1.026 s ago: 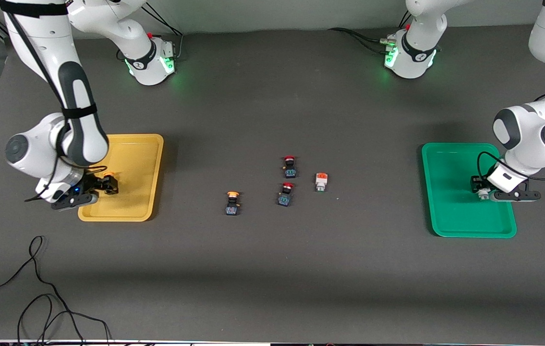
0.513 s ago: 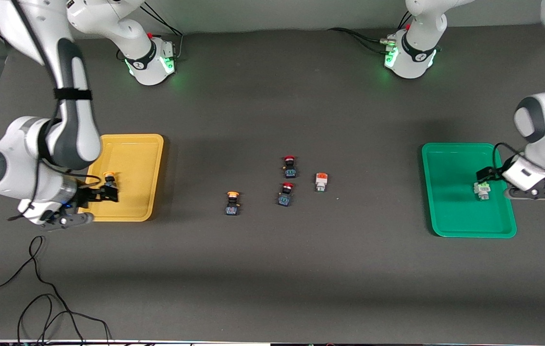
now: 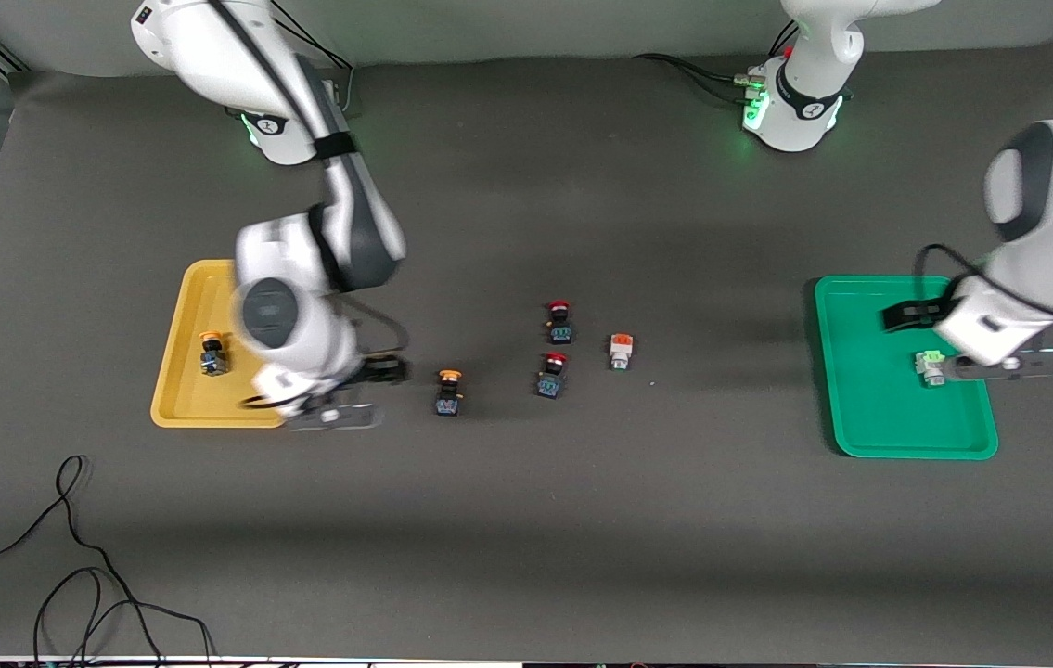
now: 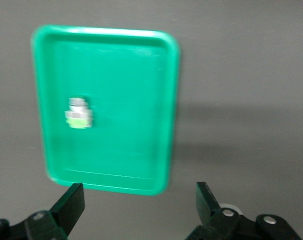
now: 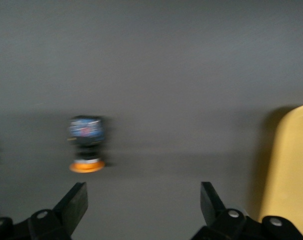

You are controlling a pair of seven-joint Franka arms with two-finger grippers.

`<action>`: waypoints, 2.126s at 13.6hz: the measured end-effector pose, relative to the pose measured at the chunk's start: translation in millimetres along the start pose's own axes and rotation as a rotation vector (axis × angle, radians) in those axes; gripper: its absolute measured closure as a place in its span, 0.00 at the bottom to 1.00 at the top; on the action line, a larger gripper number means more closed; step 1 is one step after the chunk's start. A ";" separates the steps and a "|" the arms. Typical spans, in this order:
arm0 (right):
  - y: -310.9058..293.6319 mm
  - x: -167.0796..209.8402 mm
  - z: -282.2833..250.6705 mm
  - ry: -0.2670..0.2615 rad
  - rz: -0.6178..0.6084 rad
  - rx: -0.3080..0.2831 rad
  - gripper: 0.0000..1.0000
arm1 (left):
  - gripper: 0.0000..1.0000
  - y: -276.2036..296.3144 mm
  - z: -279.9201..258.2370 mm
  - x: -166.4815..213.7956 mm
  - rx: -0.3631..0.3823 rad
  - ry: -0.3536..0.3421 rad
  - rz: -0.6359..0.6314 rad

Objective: Place green and yellow buttons in trays
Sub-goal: 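Grasp another black button with the right gripper while the left gripper grasps the red button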

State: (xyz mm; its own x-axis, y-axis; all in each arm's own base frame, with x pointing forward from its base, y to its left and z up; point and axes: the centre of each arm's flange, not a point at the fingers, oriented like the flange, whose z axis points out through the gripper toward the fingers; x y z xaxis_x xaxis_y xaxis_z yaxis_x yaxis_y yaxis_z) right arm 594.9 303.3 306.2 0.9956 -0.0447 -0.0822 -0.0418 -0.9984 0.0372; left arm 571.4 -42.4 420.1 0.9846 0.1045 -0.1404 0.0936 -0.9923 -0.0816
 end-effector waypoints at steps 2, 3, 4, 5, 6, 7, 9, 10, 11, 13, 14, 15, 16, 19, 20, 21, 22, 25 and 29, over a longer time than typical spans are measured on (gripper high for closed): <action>-41.5 -10.2 5.0 0.001 0.055 0.014 0.00 | 0.00 60.7 11.5 -6.8 -0.013 -0.013 -0.074; -53.2 -11.6 6.1 0.005 0.065 0.019 0.00 | 0.00 92.4 19.5 -11.3 -0.015 -0.013 -0.097; -58.8 -10.0 7.4 0.019 0.067 0.023 0.00 | 0.00 124.0 29.8 -16.9 -0.012 -0.014 -0.105; -60.0 -6.4 11.0 0.038 0.068 0.026 0.00 | 0.00 153.1 42.7 -23.4 -0.003 -0.022 -0.098; -59.0 -1.6 18.7 0.060 0.072 0.028 0.00 | 0.00 179.8 57.7 -29.3 0.004 -0.029 -0.086; -58.0 3.6 31.5 0.087 0.076 0.028 0.00 | 0.00 204.9 74.5 -34.3 0.009 -0.029 -0.078; -59.8 7.1 67.4 0.141 0.072 0.022 0.00 | 0.00 245.1 109.5 -41.5 0.011 -0.024 -0.058; -60.2 6.8 85.3 0.159 0.069 0.015 0.00 | 0.00 257.6 125.6 -43.0 0.014 -0.028 -0.048; -59.9 6.6 101.3 0.172 0.066 0.007 0.00 | 0.00 267.6 140.7 -43.6 0.016 -0.035 -0.037; -60.1 5.7 121.6 0.186 0.060 -0.002 0.00 | 0.00 285.0 163.4 -44.2 0.005 -0.035 -0.016; -60.3 5.1 126.9 0.189 0.058 -0.004 0.00 | 0.00 292.2 171.1 -43.9 -0.005 -0.026 -0.007; -60.1 4.5 129.2 0.188 0.058 -0.005 0.01 | 0.01 298.8 176.9 -43.8 -0.016 -0.015 0.000; -60.0 4.4 129.1 0.188 0.058 -0.005 0.02 | 0.01 305.1 182.5 -44.3 -0.028 -0.003 0.008; -60.0 4.6 128.4 0.189 0.058 -0.004 0.35 | 0.01 322.1 198.0 -48.0 -0.060 0.028 0.031; -60.0 4.6 128.2 0.189 0.058 -0.004 0.48 | 0.01 328.2 203.7 -50.8 -0.068 0.032 0.040; -60.0 4.8 127.4 0.190 0.058 -0.003 0.58 | 0.00 333.9 210.1 -54.1 -0.073 0.032 0.049; -59.6 5.3 125.5 0.192 0.058 -0.002 0.59 | 0.00 337.0 215.7 -56.1 -0.073 0.028 0.054; -60.5 5.4 97.0 0.170 0.061 0.011 0.59 | 0.04 339.1 225.0 -56.5 -0.073 0.025 0.056; -49.0 -5.1 -12.3 0.096 0.062 0.070 0.59 | 0.36 341.3 224.1 -56.3 -0.073 0.029 0.063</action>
State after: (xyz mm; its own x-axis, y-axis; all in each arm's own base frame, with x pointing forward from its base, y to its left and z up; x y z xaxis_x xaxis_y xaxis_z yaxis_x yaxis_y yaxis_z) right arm 592.9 352.9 317.0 0.9943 -0.1060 0.0138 -0.1055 -0.9939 -0.0311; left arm 514.8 -371.9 179.0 0.9926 0.0409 -0.1146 0.0411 -0.9992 -0.0007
